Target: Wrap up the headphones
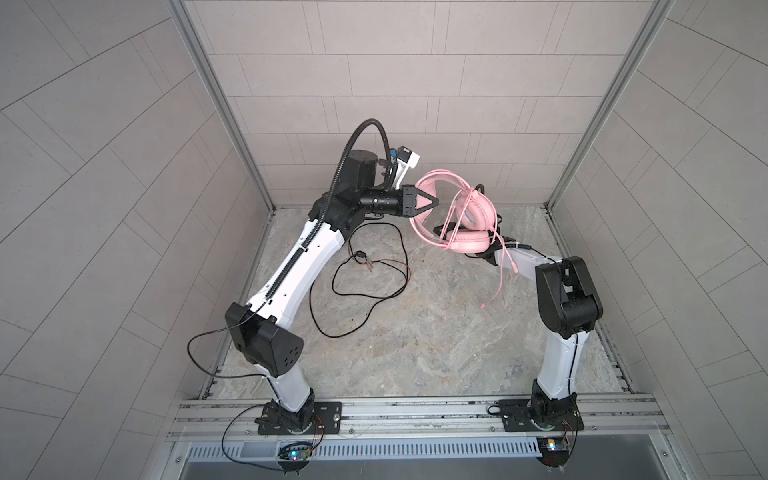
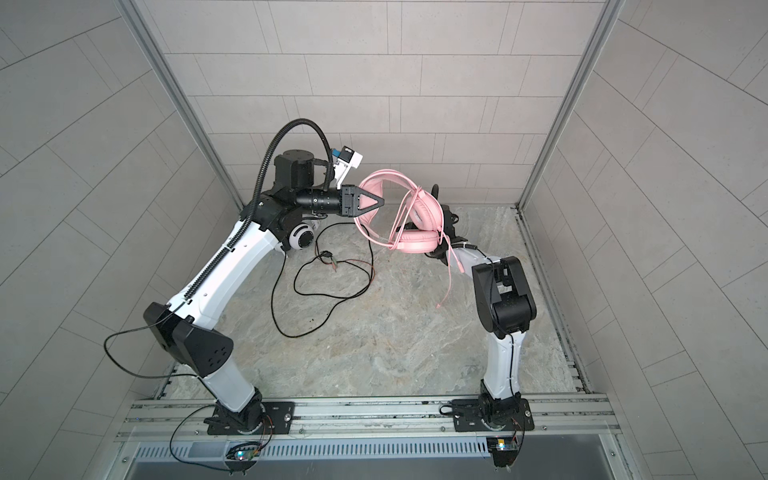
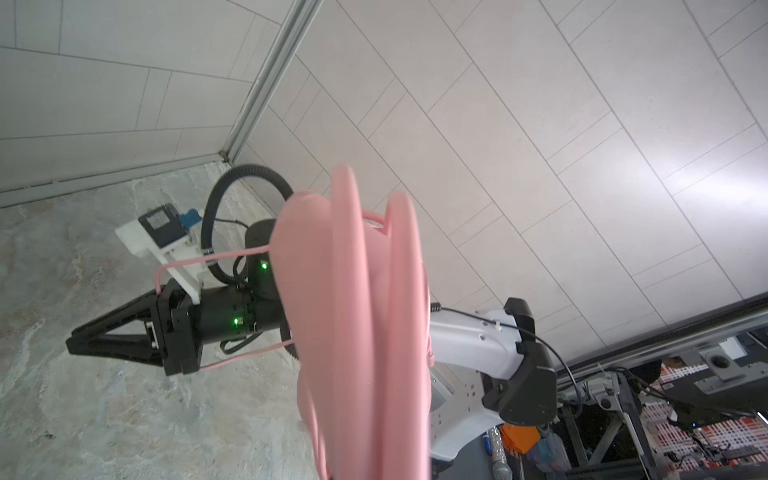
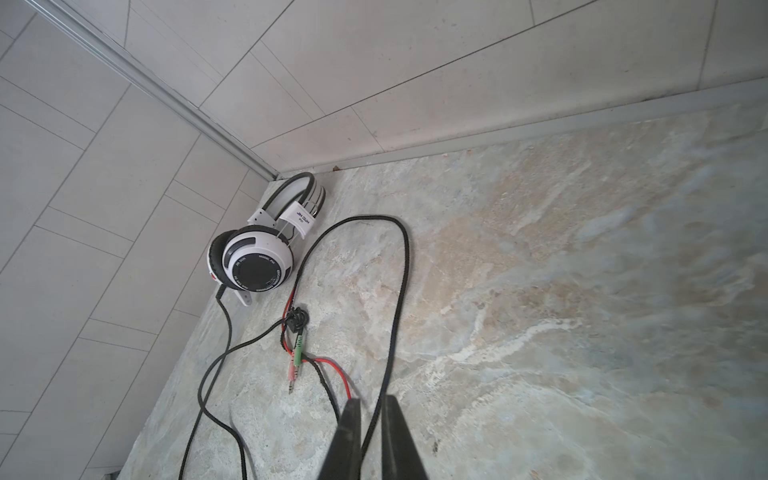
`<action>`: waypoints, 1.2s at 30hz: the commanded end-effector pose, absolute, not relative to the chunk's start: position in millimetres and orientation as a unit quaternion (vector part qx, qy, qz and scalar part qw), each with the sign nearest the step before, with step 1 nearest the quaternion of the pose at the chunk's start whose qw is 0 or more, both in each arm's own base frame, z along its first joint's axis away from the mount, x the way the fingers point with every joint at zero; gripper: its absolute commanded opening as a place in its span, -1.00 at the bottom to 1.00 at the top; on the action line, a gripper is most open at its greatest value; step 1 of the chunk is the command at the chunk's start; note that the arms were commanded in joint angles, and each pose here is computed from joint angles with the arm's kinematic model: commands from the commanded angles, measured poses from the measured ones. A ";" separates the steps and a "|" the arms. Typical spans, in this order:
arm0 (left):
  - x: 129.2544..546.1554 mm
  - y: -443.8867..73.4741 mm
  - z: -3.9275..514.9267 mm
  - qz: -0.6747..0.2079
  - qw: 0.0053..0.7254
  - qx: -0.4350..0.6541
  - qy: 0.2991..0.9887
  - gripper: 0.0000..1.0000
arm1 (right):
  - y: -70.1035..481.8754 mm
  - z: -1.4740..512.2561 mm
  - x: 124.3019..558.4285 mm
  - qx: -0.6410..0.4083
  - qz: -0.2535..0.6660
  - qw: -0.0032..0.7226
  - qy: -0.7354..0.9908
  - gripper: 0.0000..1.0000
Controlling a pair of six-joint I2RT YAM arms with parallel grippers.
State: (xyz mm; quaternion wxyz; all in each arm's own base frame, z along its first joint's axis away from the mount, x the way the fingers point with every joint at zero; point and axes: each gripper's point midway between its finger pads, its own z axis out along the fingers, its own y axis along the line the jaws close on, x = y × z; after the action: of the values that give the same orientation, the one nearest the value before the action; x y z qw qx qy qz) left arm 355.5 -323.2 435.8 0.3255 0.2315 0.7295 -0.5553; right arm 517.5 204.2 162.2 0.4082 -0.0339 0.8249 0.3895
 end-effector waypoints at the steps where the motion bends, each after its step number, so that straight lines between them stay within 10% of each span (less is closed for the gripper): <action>1: 348.0 -312.7 493.8 -0.583 0.397 0.241 0.667 -1.00 | 212.7 163.4 514.3 -0.025 0.418 0.415 0.808 -0.78; 36: 415.9 -226.5 540.7 -0.564 0.541 0.081 0.618 -1.00 | 249.7 121.8 404.3 -0.041 0.441 0.365 0.819 -0.71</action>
State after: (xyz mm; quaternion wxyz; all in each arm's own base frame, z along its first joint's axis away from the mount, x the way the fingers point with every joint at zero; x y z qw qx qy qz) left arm 446.5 -246.3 455.9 0.4407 0.0425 0.7011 -0.5590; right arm 405.8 252.2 115.0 0.3546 -0.0499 0.8256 0.4361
